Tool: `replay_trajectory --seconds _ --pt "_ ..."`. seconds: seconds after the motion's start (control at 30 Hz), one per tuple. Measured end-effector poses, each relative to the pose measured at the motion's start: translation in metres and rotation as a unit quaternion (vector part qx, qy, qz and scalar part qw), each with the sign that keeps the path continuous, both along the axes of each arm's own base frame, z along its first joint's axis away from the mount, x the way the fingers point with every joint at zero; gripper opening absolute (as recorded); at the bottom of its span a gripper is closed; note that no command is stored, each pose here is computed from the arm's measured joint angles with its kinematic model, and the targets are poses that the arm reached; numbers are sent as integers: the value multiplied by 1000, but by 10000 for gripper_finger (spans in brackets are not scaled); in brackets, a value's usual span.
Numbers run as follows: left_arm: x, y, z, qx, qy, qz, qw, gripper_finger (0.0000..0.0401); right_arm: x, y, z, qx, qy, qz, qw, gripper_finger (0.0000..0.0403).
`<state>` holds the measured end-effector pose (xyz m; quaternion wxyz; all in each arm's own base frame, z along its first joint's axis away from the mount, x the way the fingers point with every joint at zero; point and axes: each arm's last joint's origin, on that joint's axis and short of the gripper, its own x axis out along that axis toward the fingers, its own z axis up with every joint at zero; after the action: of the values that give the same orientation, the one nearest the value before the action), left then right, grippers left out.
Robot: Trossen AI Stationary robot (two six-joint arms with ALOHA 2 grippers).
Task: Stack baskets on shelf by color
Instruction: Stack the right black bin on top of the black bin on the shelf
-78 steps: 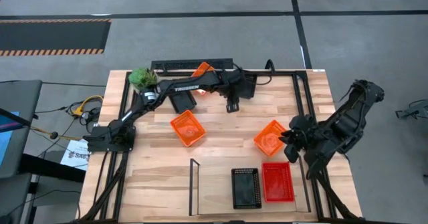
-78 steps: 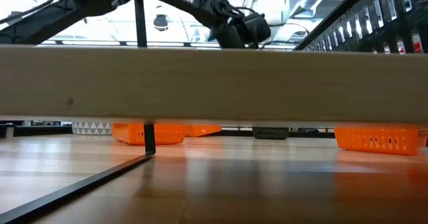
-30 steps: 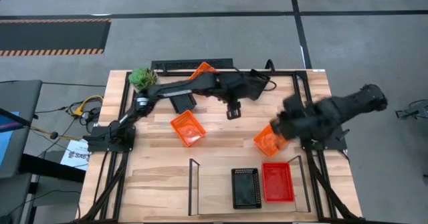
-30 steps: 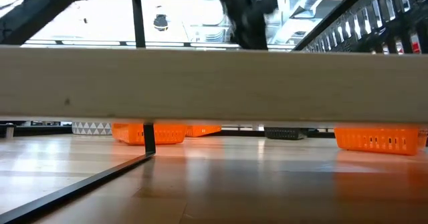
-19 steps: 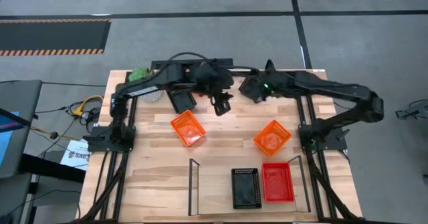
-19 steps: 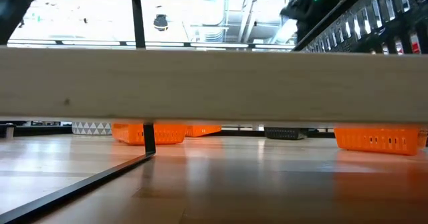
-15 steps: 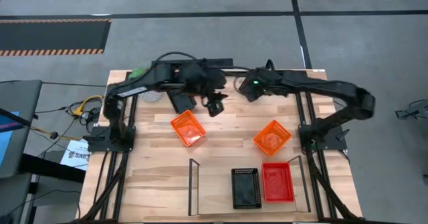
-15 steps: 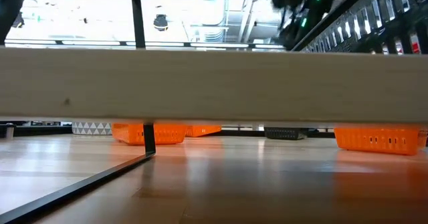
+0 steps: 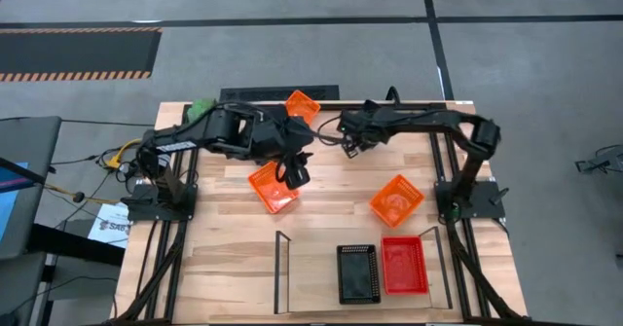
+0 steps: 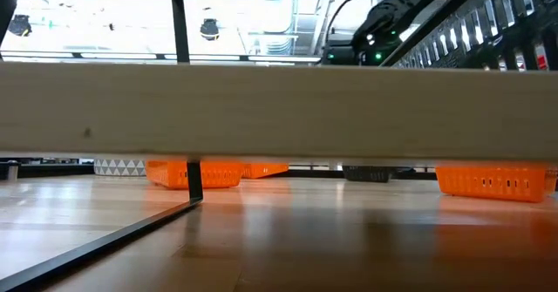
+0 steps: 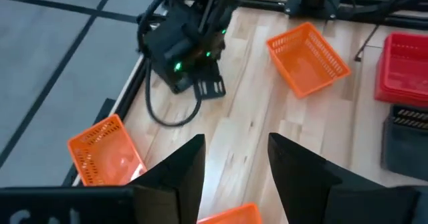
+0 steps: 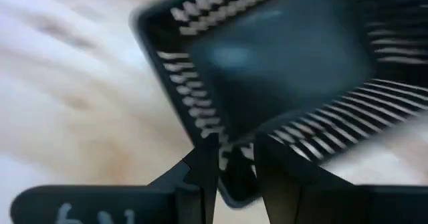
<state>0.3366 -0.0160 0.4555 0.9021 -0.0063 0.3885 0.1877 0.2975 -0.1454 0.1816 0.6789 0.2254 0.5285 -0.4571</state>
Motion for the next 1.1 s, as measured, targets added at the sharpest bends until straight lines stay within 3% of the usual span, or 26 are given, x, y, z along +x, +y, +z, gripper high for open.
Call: replay_trajectory --seconds 0.23,0.4,0.53,0.63,0.83,0.97,1.1 --pt "0 -4 0 8 -1 0 1000 152 43 29 4 103 -83 96 987 118" --pt "0 -4 -1 13 3 3 1000 152 72 61 36 95 -136 166 972 118" --pt "0 -4 -1 17 4 5 1000 152 75 80 81 80 -162 211 961 118" --pt "-2 -4 -2 21 18 5 1000 152 52 91 120 80 -155 222 959 118" --pt "2 -2 -7 14 -13 78 997 152 -42 121 200 46 -172 170 969 118" --pt "16 4 -25 14 -53 171 984 153 -94 145 227 28 -215 125 968 118" --pt "40 18 -67 -29 -64 204 977 153 -134 163 242 15 -262 92 961 118"
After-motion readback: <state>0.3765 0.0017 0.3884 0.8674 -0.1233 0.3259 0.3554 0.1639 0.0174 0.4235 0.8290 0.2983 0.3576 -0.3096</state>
